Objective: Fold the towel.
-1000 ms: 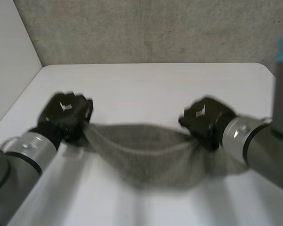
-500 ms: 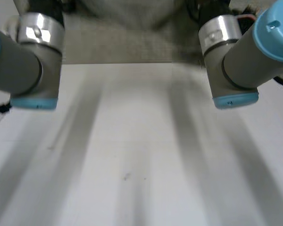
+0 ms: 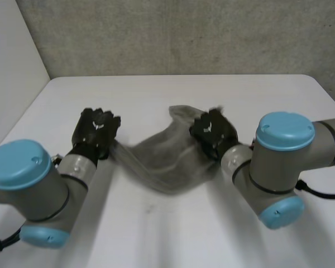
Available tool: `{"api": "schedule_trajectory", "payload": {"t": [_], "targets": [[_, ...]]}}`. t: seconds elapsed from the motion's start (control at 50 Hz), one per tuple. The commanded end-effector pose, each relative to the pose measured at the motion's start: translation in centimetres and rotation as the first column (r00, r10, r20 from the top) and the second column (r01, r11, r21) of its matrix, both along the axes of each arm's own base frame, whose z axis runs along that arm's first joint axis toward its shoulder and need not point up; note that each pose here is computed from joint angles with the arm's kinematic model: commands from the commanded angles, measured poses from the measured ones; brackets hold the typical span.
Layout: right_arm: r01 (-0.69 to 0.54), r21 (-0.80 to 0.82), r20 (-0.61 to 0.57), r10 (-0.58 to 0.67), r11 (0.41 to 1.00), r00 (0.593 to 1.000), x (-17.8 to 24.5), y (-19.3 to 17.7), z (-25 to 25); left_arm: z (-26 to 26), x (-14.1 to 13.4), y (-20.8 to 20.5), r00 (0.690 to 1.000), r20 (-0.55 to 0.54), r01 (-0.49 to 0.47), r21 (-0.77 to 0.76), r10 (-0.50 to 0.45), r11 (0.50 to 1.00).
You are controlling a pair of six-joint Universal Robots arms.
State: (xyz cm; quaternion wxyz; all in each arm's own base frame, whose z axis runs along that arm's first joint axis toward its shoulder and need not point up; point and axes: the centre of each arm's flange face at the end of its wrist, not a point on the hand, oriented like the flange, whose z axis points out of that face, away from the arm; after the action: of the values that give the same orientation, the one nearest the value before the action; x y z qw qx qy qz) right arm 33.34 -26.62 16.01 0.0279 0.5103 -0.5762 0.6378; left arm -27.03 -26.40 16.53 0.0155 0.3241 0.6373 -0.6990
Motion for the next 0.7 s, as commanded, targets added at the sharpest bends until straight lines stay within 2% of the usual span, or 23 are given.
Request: {"api": "schedule_trajectory", "payload": {"t": [0.02,0.1,0.14,0.2,0.24,0.26,0.3,0.32,0.34,0.4,0.56,0.7], "targets": [[0.039,0.160,-0.052,-0.031,0.986,0.998,-1.9,1.3,-0.4,0.9,1.6,2.3,0.999,0.048,-0.013,-0.019,0.013,1.000],[0.072,0.194,-0.005,-0.072,0.978,0.997,-2.7,0.9,0.7,1.9,2.1,3.2,0.999,0.041,-0.017,-0.036,0.019,0.999],[0.103,0.231,0.065,-0.121,0.967,0.991,-3.2,0.5,1.6,2.5,2.3,3.6,0.999,0.036,-0.018,-0.045,0.019,0.999],[0.122,0.255,0.109,-0.154,0.959,0.982,-3.6,0.1,2.1,3.2,2.6,4.2,0.999,0.027,-0.018,-0.058,0.020,0.998],[0.178,0.309,0.196,-0.245,0.934,0.950,-5.2,-1.5,2.8,3.5,2.7,4.5,1.000,0.022,-0.018,-0.063,0.020,0.998],[0.178,0.309,0.196,-0.245,0.934,0.949,-5.2,-1.5,2.8,3.6,2.8,4.8,1.000,0.019,-0.018,-0.066,0.020,0.998],[0.215,0.359,0.282,-0.326,0.908,0.902,-6.9,-2.9,3.7,3.8,3.0,5.2,1.000,0.018,-0.017,-0.069,0.018,0.997],[0.215,0.360,0.282,-0.326,0.908,0.902,-6.9,-2.9,3.7,3.9,3.1,5.6,1.000,0.016,-0.015,-0.073,0.017,0.997],[0.223,0.379,0.313,-0.351,0.898,0.882,-7.5,-3.5,4.0,3.9,3.1,5.6,1.000,0.016,-0.015,-0.073,0.017,0.997],[0.219,0.414,0.351,-0.376,0.884,0.858,-8.8,-4.7,4.2,4.1,3.4,6.1,1.000,0.013,-0.016,-0.077,0.017,0.997],[0.157,0.457,0.372,-0.348,0.876,0.861,-11.2,-6.5,4.1,4.8,3.8,7.2,1.000,0.000,-0.017,-0.099,0.017,0.995],[0.087,0.469,0.371,-0.285,0.879,0.883,-10.9,-6.6,3.0,5.2,3.9,7.6,1.000,-0.011,-0.016,-0.113,0.015,0.994]]}}
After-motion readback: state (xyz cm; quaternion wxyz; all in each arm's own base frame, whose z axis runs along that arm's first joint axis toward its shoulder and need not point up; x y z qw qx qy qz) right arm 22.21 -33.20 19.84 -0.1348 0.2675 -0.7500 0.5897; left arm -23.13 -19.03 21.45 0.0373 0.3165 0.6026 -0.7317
